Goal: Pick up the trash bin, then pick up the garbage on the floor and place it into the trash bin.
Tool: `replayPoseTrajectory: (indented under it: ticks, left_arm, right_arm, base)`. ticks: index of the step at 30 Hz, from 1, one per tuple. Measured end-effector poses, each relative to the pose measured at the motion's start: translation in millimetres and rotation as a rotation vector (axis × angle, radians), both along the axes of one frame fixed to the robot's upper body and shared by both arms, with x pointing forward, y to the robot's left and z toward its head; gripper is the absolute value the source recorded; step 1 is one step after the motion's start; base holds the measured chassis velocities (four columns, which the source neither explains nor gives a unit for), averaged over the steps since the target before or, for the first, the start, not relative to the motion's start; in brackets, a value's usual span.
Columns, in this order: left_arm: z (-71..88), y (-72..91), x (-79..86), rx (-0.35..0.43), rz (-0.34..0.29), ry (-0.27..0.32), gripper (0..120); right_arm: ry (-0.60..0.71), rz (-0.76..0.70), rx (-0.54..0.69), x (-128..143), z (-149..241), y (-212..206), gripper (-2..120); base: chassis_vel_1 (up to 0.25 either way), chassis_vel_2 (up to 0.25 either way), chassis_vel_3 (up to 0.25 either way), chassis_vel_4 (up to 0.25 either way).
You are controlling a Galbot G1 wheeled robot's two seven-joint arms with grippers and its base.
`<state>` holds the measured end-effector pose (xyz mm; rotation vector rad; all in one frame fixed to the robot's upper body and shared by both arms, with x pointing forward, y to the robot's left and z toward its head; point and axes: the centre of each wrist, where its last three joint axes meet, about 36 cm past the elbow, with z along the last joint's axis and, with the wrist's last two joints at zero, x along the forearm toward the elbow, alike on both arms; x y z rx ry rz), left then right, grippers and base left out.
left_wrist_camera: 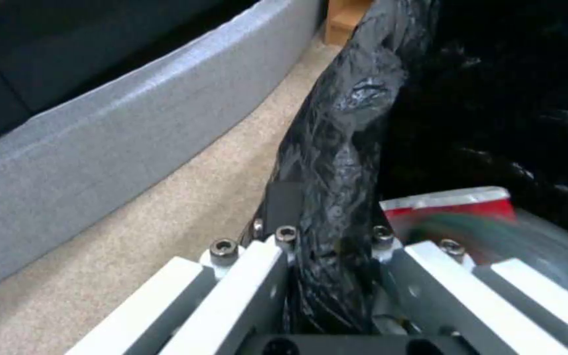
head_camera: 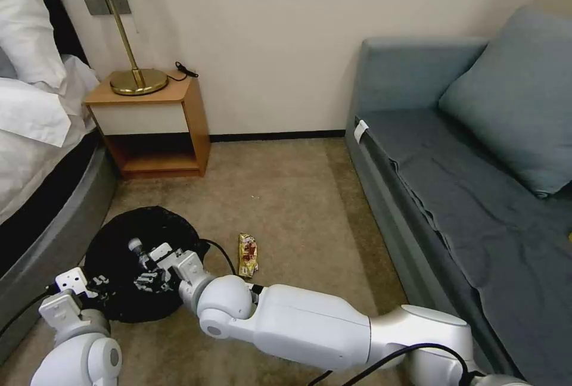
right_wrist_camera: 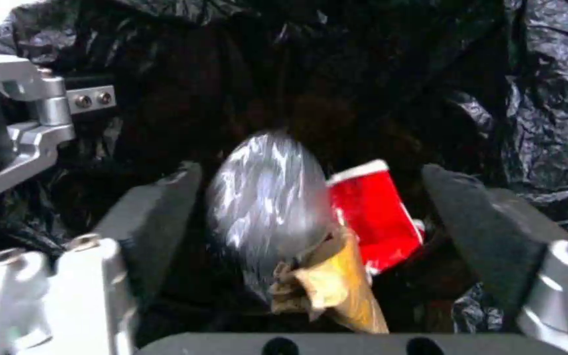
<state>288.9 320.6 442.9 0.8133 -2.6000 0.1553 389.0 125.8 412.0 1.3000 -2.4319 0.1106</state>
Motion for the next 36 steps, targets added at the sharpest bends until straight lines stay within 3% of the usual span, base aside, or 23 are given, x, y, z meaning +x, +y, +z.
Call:
replayPoseTrajectory:
  ticks: [4, 10, 14, 25, 28, 29, 32, 33, 36]
  left_arm:
    - [1.4, 0.2, -1.4, 0.002, 0.001, -0.003, 3]
    - [0.2, 3.7, -2.5, -0.004, 0.01, -0.005, 3]
    - [0.6, 6.7, -3.4, -0.018, 0.018, -0.013, 3]
    - [-2.7, 7.5, -2.1, -0.046, 0.017, -0.015, 3]
    - [-3.9, 8.8, -0.2, -0.053, 0.02, -0.016, 3]
    - [-3.9, 8.8, -0.2, -0.053, 0.02, -0.016, 3]
    - [-4.1, 8.7, 2.0, -0.054, 0.019, -0.019, 3]
    - [-4.1, 8.7, 2.0, -0.054, 0.019, -0.019, 3]
    - [-6.9, 9.1, 4.4, -0.058, 0.018, -0.016, 3]
  right_arm:
    - [-0.008, 0.003, -0.003, 1, 0, 0, 98]
    - [-0.055, -0.04, 0.043, 21, 22, -6, 100]
    - [-0.106, -0.053, 0.169, 40, 59, -20, 100]
    - [-0.212, -0.109, 0.394, 52, 122, -76, 100]
    - [-0.45, -0.228, 0.45, 65, 136, -135, 100]
    - [-0.45, -0.228, 0.45, 65, 136, -135, 100]
    - [-0.564, -0.384, 0.426, 61, 139, -200, 100]
    - [-0.564, -0.384, 0.426, 61, 139, -200, 100]
    - [-0.575, -0.548, 0.362, 36, 128, -256, 100]
  base:
    - [0.0, 0.0, 0.0, 0.0]
    - [0.0, 0.0, 0.0, 0.0]
    - [0.0, 0.0, 0.0, 0.0]
    - [0.0, 0.0, 0.0, 0.0]
    - [0.0, 0.0, 0.0, 0.0]
    - [0.0, 0.0, 0.0, 0.0]
    - [0.0, 0.0, 0.0, 0.0]
    - [0.0, 0.0, 0.0, 0.0]
    - [0.0, 0.0, 0.0, 0.0]
